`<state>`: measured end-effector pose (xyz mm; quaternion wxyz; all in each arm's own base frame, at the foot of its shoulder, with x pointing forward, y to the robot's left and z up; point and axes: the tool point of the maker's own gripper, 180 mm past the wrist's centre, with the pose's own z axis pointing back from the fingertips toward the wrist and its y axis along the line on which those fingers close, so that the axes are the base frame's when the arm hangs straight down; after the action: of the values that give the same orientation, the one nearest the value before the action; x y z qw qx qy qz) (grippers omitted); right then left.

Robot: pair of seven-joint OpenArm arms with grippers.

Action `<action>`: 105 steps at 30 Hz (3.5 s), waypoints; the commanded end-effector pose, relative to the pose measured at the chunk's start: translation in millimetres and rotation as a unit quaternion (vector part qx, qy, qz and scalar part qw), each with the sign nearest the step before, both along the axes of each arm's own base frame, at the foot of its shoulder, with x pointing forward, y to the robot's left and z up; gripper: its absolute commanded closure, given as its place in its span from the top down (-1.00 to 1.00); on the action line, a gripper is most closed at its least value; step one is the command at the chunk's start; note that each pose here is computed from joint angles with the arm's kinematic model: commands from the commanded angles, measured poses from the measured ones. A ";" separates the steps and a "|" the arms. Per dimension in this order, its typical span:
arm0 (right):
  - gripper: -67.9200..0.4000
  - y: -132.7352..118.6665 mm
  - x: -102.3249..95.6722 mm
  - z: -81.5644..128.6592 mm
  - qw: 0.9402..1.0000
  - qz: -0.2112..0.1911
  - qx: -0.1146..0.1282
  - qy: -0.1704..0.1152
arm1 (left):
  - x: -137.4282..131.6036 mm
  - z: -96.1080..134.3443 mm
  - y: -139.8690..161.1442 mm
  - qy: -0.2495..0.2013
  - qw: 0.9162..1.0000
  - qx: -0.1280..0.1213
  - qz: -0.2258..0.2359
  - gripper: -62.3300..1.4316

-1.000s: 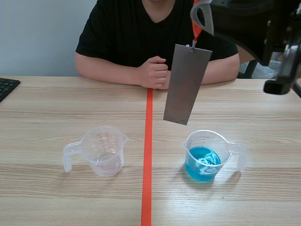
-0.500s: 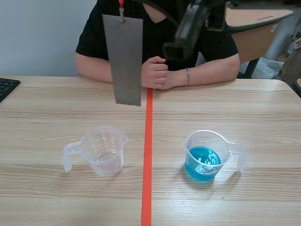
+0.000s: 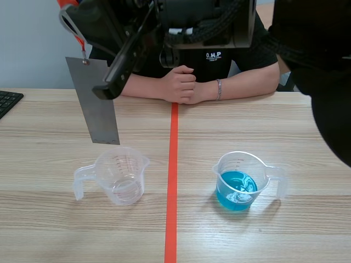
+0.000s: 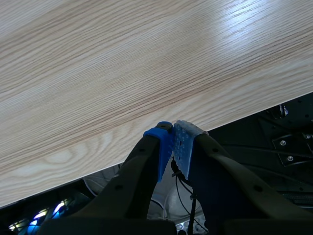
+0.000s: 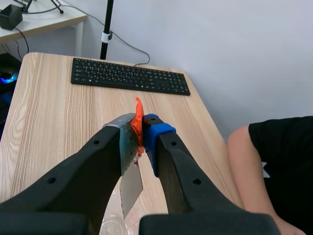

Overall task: Do the redox reaction experiment.
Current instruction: 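Put the plate into the left beaker, then return to the home posture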

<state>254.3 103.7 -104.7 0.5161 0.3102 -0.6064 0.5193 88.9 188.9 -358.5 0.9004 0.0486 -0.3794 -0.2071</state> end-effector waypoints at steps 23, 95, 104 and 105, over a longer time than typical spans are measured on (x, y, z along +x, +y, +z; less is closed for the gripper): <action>-0.94 3.0 14.8 -22.4 1.000 -0.012 -0.008 0.020 | 1.9 2.9 -0.2 -0.007 1.000 -0.003 0.002 -0.83; 1.00 42.9 -3.2 -95.6 0.992 0.072 0.001 0.102 | -3.7 0.6 -1.9 0.003 1.000 -0.005 -0.002 -0.83; 1.00 30.6 -10.2 -76.0 0.991 0.083 0.026 0.100 | -13.6 -3.5 -10.0 0.024 0.999 -0.022 -0.017 -0.45; 1.00 26.3 -8.8 -73.8 0.992 0.077 0.025 0.095 | -14.0 -3.7 -10.8 0.025 0.999 -0.024 -0.019 -0.34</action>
<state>243.5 134.7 -193.2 0.5351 0.4184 -0.5252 0.5126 77.7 179.1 -363.2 0.9060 0.0182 -0.3615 -0.2193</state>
